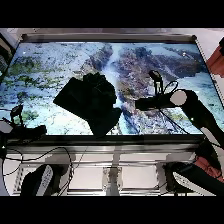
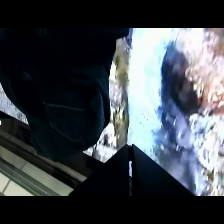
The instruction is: Fold the clothes and pants, and hang the long-sleeved shirts on hangers.
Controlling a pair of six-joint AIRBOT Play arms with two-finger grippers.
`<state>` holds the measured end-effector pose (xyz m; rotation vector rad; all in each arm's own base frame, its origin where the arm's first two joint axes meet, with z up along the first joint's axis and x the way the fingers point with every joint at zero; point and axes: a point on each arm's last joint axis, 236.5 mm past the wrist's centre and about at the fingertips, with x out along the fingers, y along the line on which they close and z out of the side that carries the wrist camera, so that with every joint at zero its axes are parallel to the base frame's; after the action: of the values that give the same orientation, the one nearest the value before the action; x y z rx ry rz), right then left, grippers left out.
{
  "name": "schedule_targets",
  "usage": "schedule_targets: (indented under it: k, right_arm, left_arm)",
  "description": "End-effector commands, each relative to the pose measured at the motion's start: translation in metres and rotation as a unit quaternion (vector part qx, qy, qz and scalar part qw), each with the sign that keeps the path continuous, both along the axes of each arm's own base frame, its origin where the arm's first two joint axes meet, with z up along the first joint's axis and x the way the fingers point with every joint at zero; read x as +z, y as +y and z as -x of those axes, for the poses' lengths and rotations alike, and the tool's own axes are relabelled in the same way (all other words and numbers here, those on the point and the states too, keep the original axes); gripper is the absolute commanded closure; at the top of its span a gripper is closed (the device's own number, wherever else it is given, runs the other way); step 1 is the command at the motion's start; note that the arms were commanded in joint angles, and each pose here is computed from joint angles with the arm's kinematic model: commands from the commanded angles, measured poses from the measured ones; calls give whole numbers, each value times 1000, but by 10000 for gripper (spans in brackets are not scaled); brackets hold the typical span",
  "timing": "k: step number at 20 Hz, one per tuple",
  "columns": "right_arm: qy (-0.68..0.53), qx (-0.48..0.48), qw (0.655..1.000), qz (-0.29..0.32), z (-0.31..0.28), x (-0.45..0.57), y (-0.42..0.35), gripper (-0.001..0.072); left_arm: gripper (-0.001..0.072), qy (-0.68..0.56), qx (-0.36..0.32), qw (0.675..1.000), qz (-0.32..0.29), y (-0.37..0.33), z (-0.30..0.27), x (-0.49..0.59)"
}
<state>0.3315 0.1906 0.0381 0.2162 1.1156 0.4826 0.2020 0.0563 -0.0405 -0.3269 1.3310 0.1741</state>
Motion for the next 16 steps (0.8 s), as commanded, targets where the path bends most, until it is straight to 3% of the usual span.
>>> schedule_targets:
  k: [1, 10, 16]
  right_arm:
    - [-23, -16, 1000, -3, -19, -3, 1, 689]
    - [19, 11, 999, 26, -22, -54, 2, 688]
    - [4, 2, 1000, 24, -31, -53, 2, 688]
  left_arm:
    - [579, 0, 0, 1000, 0, 0, 0, 0]
    - [581, -42, 5, 999, -21, 9, -20, 5]
    - [579, -64, 17, 998, 7, -2, -30, 9]
